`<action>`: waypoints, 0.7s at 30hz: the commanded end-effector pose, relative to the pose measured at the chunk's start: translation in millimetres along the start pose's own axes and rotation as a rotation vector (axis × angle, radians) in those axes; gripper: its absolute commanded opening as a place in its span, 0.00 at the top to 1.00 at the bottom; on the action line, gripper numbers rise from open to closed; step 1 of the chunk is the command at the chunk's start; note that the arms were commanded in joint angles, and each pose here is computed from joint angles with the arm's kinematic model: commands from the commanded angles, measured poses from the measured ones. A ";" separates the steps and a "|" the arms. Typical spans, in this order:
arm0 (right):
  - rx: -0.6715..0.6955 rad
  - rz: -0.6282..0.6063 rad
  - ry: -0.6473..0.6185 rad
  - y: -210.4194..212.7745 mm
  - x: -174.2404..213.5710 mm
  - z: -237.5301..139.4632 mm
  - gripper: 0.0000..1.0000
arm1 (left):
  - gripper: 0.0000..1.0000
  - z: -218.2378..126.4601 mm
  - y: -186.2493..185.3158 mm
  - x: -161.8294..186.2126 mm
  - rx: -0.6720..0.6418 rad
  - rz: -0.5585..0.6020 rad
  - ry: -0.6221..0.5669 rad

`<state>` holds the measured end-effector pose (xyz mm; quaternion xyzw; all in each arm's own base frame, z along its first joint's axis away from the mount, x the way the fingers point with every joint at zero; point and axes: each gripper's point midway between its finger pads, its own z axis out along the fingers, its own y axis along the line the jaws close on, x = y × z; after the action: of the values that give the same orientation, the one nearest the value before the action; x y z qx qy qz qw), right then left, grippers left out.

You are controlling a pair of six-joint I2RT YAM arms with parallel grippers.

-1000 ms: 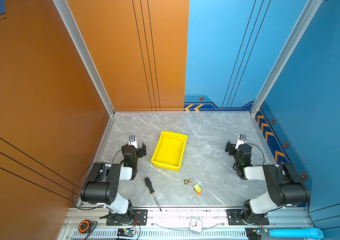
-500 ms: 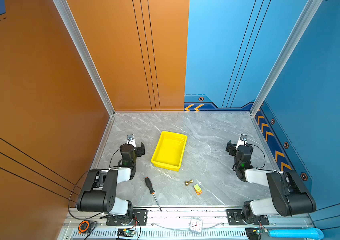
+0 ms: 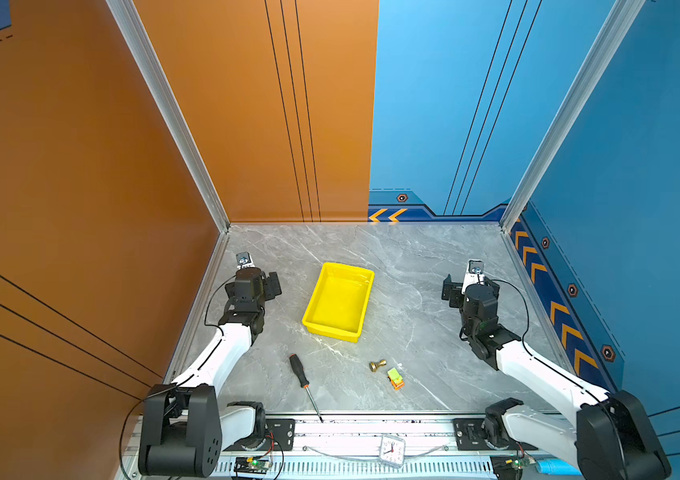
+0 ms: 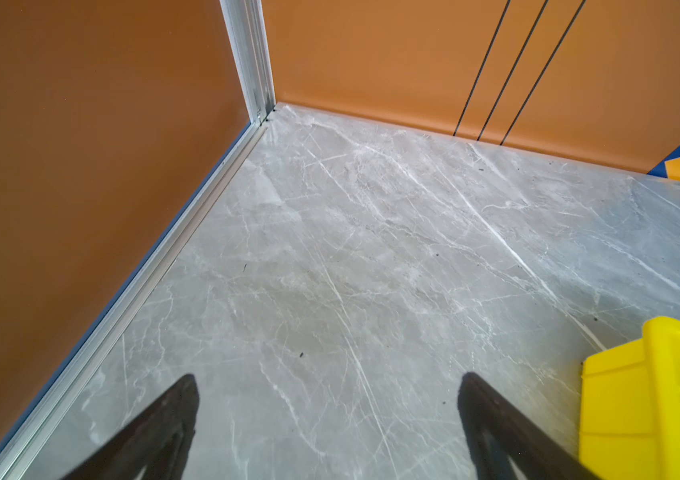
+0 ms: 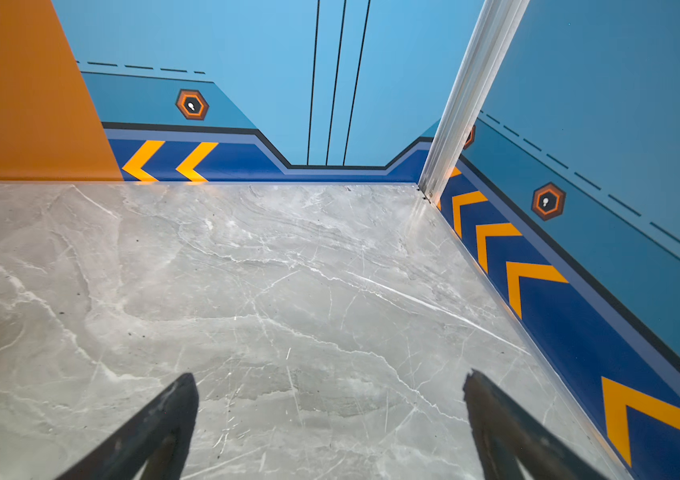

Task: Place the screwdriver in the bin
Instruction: 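Move the left gripper over the screwdriver handle while the right arm advances toward the bin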

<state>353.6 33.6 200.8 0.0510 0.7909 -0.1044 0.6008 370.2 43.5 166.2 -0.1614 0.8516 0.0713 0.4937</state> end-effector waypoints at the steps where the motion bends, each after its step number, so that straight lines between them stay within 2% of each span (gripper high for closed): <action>1: 0.112 0.057 0.057 -22.4 -7.7 -17.0 0.00 | 0.02 -19.9 11.2 42.9 -0.055 -0.038 0.245; 5: 0.135 0.148 0.097 -32.3 -14.3 -30.1 0.00 | 0.02 -39.3 0.1 48.2 0.008 -0.061 0.324; 9: 0.121 0.189 0.192 -33.1 -10.4 -40.7 0.00 | 0.02 -67.4 -5.3 57.8 0.042 -0.069 0.405; 14: 0.037 0.170 0.312 -17.1 1.4 -54.1 0.00 | 0.02 -95.7 -12.1 72.3 0.060 -0.082 0.482; 17: -0.029 0.153 0.348 -6.2 4.9 -64.6 0.00 | 0.02 -111.4 -18.9 84.0 0.072 -0.112 0.531; 21: -0.101 0.087 0.379 8.1 7.5 -78.5 0.00 | 0.02 -131.7 -31.3 101.8 0.078 -0.085 0.595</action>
<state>294.7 51.4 213.6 0.0958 0.8745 -0.0373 0.4740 250.1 -35.9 147.3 -0.1737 0.9457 -0.0308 0.2729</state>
